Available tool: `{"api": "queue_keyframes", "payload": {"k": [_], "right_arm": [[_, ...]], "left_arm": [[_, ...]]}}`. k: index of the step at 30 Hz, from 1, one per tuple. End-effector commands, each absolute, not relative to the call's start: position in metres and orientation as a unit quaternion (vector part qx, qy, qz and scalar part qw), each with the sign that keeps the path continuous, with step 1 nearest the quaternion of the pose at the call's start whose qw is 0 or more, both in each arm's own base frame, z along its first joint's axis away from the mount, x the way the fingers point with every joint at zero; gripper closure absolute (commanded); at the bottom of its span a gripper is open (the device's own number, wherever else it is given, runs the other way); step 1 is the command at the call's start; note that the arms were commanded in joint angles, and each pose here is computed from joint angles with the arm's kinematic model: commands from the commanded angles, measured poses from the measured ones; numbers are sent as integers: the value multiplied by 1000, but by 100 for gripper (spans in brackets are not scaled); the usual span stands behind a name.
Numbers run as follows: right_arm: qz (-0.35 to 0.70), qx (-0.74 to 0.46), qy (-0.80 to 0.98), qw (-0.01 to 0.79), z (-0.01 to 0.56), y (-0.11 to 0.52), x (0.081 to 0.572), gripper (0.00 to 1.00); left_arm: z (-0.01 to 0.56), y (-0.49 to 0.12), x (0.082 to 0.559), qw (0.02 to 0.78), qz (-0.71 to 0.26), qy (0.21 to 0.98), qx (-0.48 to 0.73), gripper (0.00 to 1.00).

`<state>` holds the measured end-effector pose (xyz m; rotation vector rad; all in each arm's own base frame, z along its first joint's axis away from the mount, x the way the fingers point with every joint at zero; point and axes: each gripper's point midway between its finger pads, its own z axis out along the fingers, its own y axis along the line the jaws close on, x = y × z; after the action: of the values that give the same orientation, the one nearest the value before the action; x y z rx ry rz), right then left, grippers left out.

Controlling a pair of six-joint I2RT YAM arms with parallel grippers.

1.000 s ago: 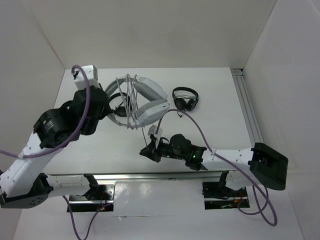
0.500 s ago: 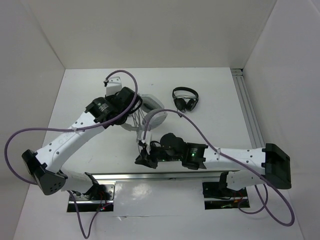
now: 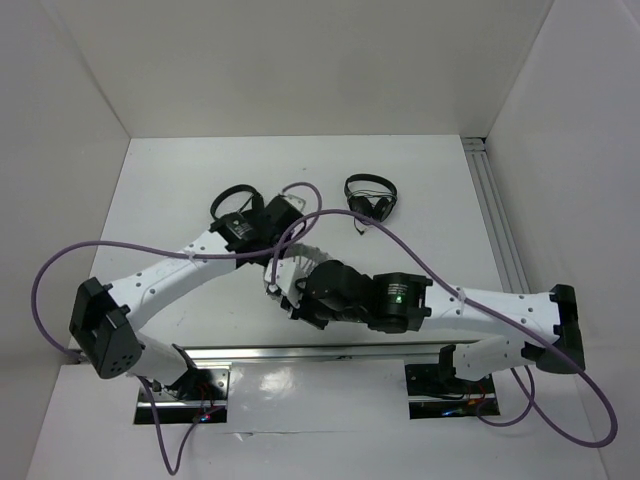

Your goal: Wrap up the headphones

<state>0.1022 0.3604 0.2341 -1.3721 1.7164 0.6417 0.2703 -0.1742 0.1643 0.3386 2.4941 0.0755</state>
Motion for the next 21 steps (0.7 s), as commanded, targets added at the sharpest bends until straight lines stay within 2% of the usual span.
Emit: {"api": "queue_keyframes", "payload": {"k": [1, 6, 10, 16, 17, 19, 21], "right_arm": [[220, -549, 676, 440, 262, 349, 107, 97], [161, -544, 679, 466, 265, 339, 111, 94], [112, -534, 682, 487, 260, 326, 119, 93], [74, -513, 688, 507, 255, 305, 129, 90], [71, -511, 689, 509, 256, 305, 131, 88], [60, -498, 694, 517, 257, 298, 135, 78], [41, -490, 696, 523, 258, 292, 140, 77]], "left_arm": [[167, -234, 261, 313, -70, 914, 250, 100], [152, -245, 245, 289, -72, 903, 310, 100], [143, -259, 221, 258, -120, 888, 361, 100], [147, -260, 206, 246, -149, 879, 379, 100], [150, -263, 203, 245, -161, 876, 382, 100], [149, -263, 198, 236, -167, 876, 385, 100], [145, -260, 194, 227, -166, 877, 391, 100]]}}
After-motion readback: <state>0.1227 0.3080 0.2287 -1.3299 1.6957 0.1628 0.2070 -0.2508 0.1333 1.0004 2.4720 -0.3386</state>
